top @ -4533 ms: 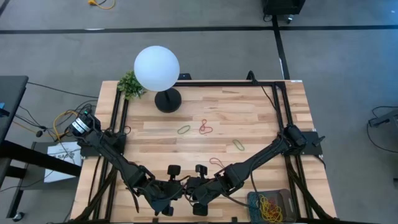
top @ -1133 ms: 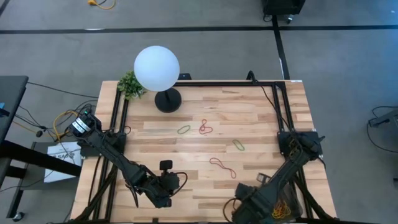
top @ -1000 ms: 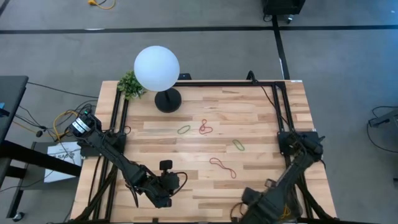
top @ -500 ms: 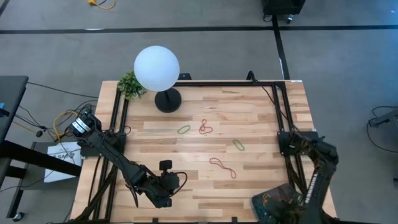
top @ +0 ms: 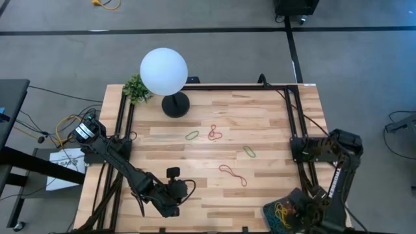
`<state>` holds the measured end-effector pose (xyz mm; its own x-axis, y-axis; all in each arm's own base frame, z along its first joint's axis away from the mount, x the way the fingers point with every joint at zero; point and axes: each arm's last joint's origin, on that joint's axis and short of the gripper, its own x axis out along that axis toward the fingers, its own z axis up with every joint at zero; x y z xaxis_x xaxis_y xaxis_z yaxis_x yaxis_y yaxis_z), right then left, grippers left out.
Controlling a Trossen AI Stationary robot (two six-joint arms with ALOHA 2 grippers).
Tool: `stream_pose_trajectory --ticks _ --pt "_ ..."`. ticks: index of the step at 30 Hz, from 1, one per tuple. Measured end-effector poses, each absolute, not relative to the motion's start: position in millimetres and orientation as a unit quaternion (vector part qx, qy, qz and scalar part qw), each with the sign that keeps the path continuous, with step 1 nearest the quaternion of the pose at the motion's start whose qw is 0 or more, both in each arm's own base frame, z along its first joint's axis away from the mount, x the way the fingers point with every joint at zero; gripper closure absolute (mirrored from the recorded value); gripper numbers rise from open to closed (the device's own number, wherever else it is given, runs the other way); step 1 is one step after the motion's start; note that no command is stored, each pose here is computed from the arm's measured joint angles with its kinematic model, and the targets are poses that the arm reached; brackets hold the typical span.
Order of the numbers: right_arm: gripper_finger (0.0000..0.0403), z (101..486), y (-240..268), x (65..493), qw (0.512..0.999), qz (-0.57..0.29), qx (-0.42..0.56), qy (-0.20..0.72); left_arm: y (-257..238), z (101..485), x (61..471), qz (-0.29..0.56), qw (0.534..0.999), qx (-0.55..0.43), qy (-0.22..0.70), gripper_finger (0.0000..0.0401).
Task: Pick and place items into bin
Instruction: Put the red rubber band into the black bin
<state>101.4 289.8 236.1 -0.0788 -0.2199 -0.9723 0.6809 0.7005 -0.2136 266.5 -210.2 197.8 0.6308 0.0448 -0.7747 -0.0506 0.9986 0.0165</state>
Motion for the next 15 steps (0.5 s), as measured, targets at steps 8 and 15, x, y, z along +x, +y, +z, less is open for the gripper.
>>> stream_pose_trajectory --ticks 8,15 --pt "0.0373 221.7 287.2 113.3 0.596 -0.369 0.187 0.689 -209.8 198.1 266.7 0.032 0.905 -0.001 0.425 0.0305" --pt "0.0335 221.7 283.5 123.7 0.589 -0.360 0.188 0.699 -209.6 198.2 266.9 0.036 0.906 -0.001 0.422 0.0305"
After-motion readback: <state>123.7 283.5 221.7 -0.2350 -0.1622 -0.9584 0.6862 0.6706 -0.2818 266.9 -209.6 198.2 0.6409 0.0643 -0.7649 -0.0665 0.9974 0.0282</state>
